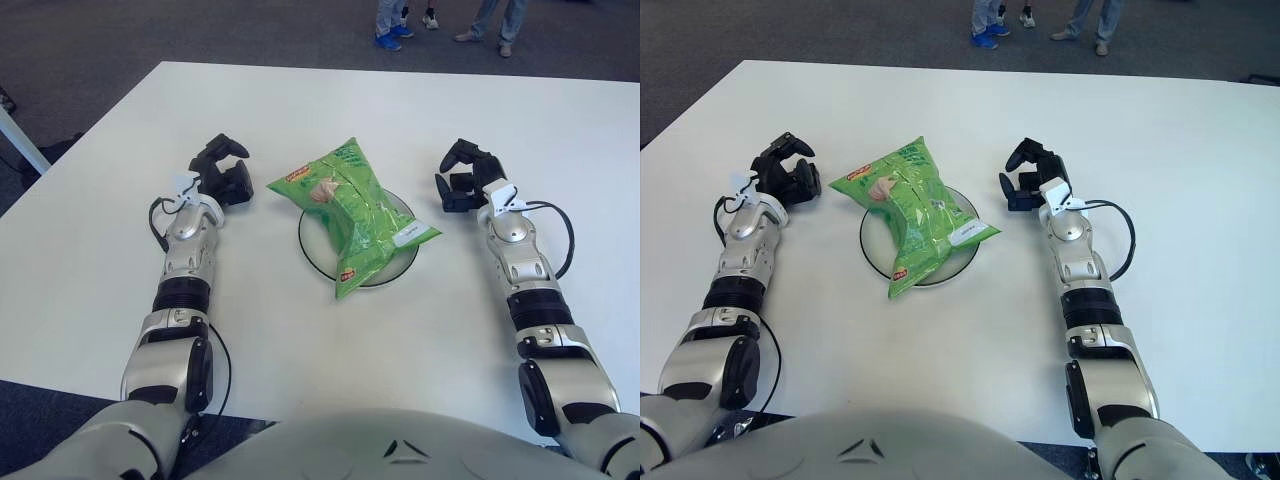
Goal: Put the snack into the plate.
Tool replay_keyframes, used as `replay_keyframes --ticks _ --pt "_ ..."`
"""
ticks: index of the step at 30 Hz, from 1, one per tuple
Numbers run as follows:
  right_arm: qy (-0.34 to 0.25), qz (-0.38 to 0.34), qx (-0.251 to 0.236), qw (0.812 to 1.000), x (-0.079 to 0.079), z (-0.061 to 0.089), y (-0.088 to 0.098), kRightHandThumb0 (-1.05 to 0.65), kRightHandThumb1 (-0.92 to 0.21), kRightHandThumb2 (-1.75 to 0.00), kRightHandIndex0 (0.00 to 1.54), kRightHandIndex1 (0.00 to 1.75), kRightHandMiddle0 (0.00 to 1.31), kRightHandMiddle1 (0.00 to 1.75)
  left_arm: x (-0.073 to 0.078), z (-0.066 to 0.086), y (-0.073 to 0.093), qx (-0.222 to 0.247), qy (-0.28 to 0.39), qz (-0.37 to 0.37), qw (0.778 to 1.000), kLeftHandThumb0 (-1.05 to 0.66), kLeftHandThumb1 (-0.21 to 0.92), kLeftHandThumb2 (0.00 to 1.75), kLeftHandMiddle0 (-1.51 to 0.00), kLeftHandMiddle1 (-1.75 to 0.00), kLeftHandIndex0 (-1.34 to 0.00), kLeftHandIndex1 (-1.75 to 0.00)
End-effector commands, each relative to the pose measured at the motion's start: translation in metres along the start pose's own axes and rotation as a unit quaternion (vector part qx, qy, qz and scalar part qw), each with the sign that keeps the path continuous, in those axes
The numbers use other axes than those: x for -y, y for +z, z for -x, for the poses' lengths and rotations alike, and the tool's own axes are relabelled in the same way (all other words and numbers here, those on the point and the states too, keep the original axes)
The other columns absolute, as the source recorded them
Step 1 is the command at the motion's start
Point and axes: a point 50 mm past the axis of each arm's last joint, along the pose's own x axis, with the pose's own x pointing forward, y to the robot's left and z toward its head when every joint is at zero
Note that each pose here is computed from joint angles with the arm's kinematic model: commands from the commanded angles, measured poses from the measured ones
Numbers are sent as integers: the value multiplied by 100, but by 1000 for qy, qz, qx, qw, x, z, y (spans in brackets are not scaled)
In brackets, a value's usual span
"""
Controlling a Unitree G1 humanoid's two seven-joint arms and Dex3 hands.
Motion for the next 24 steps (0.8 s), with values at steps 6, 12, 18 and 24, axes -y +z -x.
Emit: replay_keyframes --ticks 6,12,18,24 --pt "32 3 -82 996 -10 17 -35 -48 -33 -130 130 175 61 175 -5 15 -26 -63 34 33 997 -50 26 138 -128 -175 -66 -175" --pt "31 8 -85 996 -8 18 -36 -48 -33 -130 130 175 60 175 -5 18 -30 -65 41 35 996 -50 25 139 -130 -175 -66 -175" --pt "28 12 -84 996 -6 18 -37 -48 -34 -130 130 175 60 175 -1 21 -35 -65 36 12 997 -50 25 139 -130 -175 -66 -175" --pt "31 12 -89 996 -3 18 -38 -47 -36 -126 130 175 58 175 9 24 -36 -52 2 -8 999 -49 27 138 -130 -175 -65 -175"
